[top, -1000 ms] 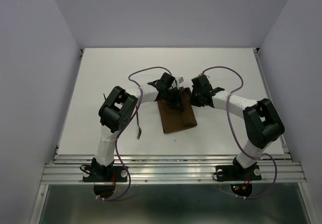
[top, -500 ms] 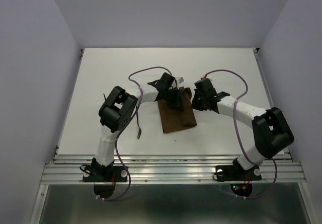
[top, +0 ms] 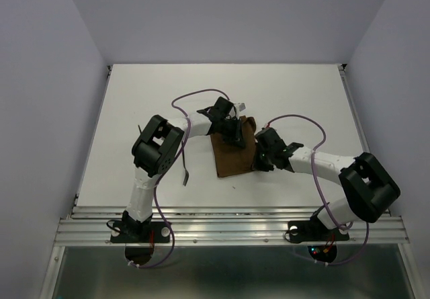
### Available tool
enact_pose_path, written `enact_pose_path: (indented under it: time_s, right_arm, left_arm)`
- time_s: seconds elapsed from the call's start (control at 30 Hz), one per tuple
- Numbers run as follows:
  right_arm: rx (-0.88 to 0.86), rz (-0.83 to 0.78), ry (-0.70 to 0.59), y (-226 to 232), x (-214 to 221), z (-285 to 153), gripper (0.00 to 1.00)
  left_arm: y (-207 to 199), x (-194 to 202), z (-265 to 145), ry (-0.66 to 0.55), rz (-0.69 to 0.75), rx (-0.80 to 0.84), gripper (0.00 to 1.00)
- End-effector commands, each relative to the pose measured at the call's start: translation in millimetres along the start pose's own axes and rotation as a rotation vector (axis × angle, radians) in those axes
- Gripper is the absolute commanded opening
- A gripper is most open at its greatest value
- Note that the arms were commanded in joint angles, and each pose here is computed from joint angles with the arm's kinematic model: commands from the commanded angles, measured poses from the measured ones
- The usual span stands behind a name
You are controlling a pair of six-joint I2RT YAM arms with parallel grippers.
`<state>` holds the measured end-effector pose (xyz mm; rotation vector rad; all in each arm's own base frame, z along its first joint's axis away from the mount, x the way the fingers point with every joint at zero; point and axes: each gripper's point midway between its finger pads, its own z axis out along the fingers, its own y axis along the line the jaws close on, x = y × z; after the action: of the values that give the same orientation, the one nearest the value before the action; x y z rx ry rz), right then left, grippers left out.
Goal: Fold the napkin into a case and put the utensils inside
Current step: Smooth out the 2/3-rectangle-folded napkin at the center of the board.
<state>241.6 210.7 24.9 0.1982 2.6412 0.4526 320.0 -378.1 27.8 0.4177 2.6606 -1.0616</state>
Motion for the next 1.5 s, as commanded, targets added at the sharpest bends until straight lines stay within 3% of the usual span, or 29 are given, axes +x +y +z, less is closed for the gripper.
enact_pose_path:
  time_s: [0.0,0.37,0.5,0.73,0.87,0.97,1.03,1.3,1.37,1.47]
  right_arm:
    - [0.053,0.02,0.034,-13,17,17,0.01]
    - [0.082,0.036,0.039,-22,22,22,0.01]
    - [0.082,0.05,0.05,-26,28,19,0.01]
    - [0.079,0.065,0.056,-30,37,8,0.01]
    - [0.079,0.077,0.057,-31,38,4,0.01]
    - [0.076,0.082,0.046,-29,35,3,0.01]
    - [0.083,0.083,0.038,-29,33,3,0.01]
    - [0.079,0.091,0.03,-26,29,5,0.01]
    - [0.079,0.09,0.03,-26,29,4,0.01]
    - [0.076,0.089,0.03,-25,29,3,0.01]
  left_arm:
    - [19,21,4,0.061,-0.006,-0.058,0.0]
    - [-12,-3,-26,0.004,0.052,-0.03,0.0]
    - [-24,-13,-37,-0.015,0.083,-0.02,0.14]
    - [-38,-24,-51,-0.04,0.112,-0.012,0.15]
    - [-44,-32,-60,-0.062,0.128,-0.016,0.21]
    - [-46,-42,-65,-0.09,0.144,-0.042,0.36]
    - [-48,-48,-68,-0.102,0.151,-0.057,0.4]
    - [-24,-65,-63,-0.141,0.128,-0.198,0.79]
    - [-18,-68,-61,-0.153,0.121,-0.223,0.86]
    - [-10,-73,-58,-0.171,0.108,-0.261,0.87]
